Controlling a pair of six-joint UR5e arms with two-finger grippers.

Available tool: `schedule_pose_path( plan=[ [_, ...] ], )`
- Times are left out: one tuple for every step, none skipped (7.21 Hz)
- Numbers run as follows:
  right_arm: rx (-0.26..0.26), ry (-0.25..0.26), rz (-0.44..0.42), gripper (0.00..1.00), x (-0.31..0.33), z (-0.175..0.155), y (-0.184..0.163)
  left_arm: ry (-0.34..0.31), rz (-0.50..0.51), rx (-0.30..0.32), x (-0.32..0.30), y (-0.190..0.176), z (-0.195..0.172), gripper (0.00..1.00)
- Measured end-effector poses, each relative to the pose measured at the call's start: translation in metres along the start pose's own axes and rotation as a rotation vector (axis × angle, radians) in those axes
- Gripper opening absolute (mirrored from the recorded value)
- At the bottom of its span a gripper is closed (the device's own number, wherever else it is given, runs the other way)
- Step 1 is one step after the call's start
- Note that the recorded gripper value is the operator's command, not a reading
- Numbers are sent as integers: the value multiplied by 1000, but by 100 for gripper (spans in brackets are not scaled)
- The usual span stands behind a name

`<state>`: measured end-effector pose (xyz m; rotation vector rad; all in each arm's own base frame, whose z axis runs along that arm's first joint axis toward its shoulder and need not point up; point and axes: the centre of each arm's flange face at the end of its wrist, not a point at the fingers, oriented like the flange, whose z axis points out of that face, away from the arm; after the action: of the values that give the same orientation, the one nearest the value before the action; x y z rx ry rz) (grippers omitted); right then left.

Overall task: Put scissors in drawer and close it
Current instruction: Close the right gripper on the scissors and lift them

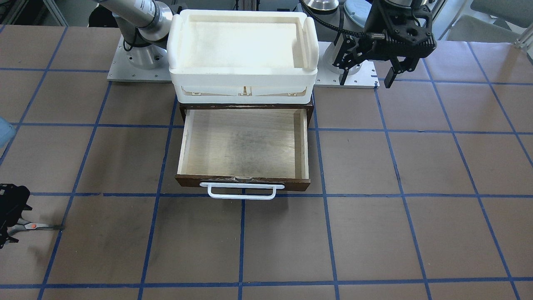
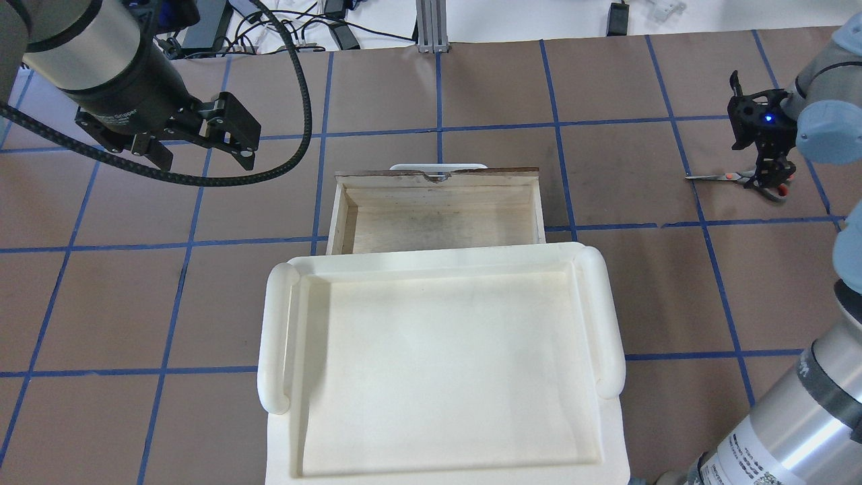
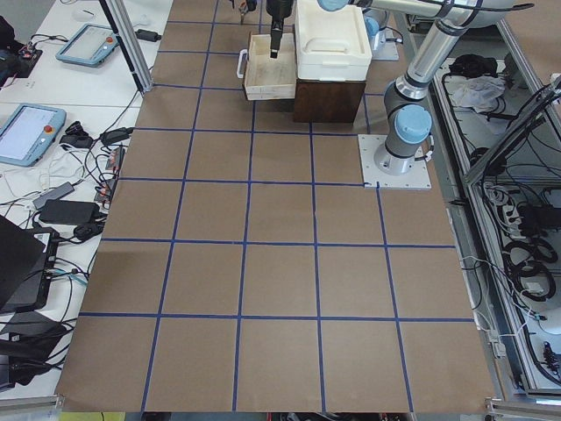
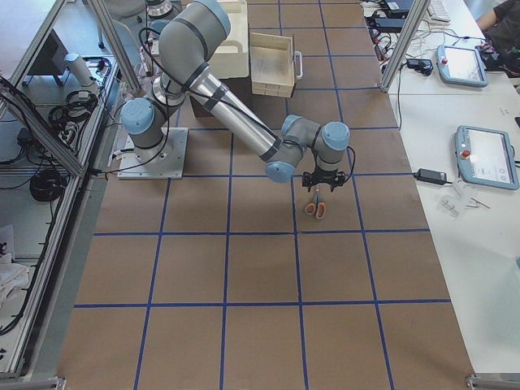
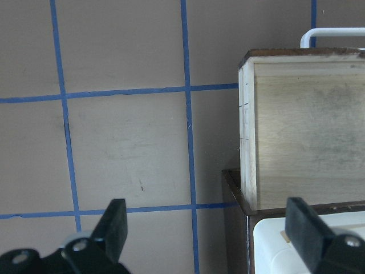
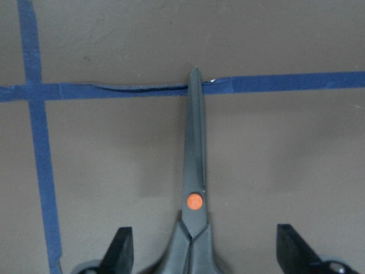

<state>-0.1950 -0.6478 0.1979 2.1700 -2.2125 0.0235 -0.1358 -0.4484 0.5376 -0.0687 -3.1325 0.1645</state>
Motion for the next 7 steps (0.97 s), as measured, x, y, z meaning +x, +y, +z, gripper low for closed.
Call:
schedule_pose_path(
  plan=[
    [-6, 8, 0, 91, 1, 4, 1, 0, 0, 0, 0, 0, 0, 100],
    [-11, 15, 0, 91, 3, 9, 2, 0, 0, 0, 0, 0, 0, 100],
    [-11, 16, 2, 90, 3, 15, 5, 0, 0, 0, 0, 0, 0, 100],
    [-7, 12, 6, 79, 2, 19, 8, 0, 0, 0, 0, 0, 0, 100],
    [-5, 6, 7, 68, 1, 21, 9, 0, 0, 0, 0, 0, 0, 100],
    [-4, -1, 7, 45, 0, 23, 9, 0, 0, 0, 0, 0, 0, 100],
    [-4, -4, 6, 15, -1, 24, 9, 1, 0, 0, 0, 0, 0, 100]
  ],
)
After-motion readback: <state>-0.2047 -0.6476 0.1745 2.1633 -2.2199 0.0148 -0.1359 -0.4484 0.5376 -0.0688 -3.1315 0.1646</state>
